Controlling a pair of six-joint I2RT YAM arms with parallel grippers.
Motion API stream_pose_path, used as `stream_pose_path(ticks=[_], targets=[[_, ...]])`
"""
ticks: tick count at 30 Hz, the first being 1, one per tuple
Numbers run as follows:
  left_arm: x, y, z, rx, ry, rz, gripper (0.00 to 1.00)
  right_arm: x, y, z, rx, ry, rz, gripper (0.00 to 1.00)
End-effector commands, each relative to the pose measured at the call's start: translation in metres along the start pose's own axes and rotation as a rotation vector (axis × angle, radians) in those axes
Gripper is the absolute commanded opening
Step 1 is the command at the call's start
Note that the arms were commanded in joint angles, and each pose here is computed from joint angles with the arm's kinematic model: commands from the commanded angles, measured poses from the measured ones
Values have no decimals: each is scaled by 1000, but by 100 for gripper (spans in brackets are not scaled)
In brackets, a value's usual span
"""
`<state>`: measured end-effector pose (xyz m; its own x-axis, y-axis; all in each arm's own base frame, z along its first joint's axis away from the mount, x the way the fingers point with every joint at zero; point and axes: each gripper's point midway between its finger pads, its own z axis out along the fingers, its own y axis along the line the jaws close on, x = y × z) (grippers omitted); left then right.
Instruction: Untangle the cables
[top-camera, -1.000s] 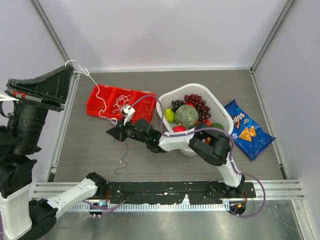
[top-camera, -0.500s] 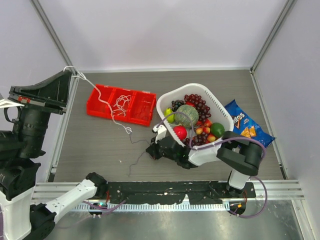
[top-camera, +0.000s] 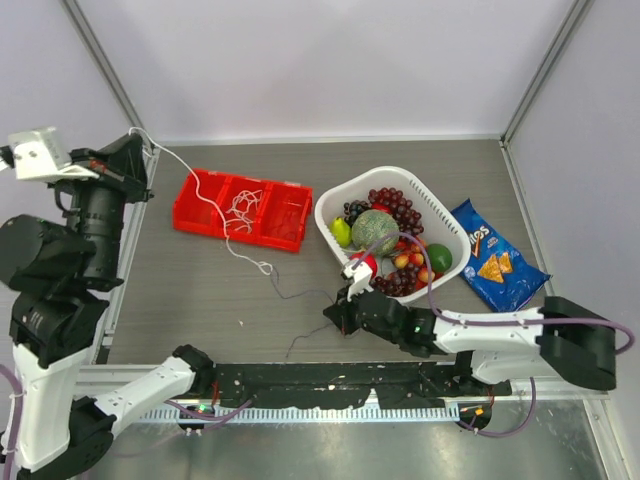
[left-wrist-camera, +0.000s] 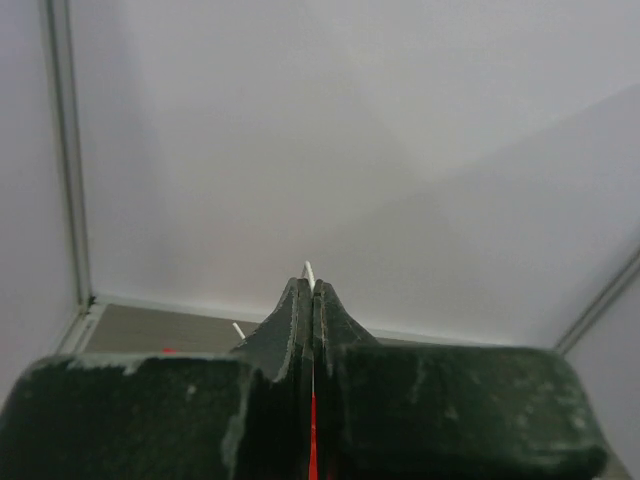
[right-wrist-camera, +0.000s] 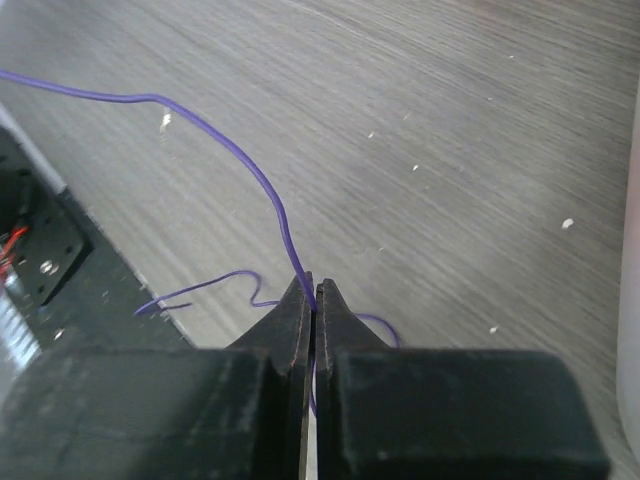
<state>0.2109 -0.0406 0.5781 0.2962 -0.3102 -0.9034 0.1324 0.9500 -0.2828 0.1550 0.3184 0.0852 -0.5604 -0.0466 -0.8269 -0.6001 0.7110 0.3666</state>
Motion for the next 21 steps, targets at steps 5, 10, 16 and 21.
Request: stream_pose_path(ticks=[5,10,16,21], targets=[[89,64,-3,-316,203,271,0,-49,15,-32,-43,-139,7,1],[146,115,-23,-542,365,585,0,-89,33,-42,-54,-175,-62,1],[170,151,-50,-729,403,670,0,-116,20,-86,-12,-228,-89,1],[176,171,-57,-815,394,594,0,-134,5,-131,0,-309,-66,1]])
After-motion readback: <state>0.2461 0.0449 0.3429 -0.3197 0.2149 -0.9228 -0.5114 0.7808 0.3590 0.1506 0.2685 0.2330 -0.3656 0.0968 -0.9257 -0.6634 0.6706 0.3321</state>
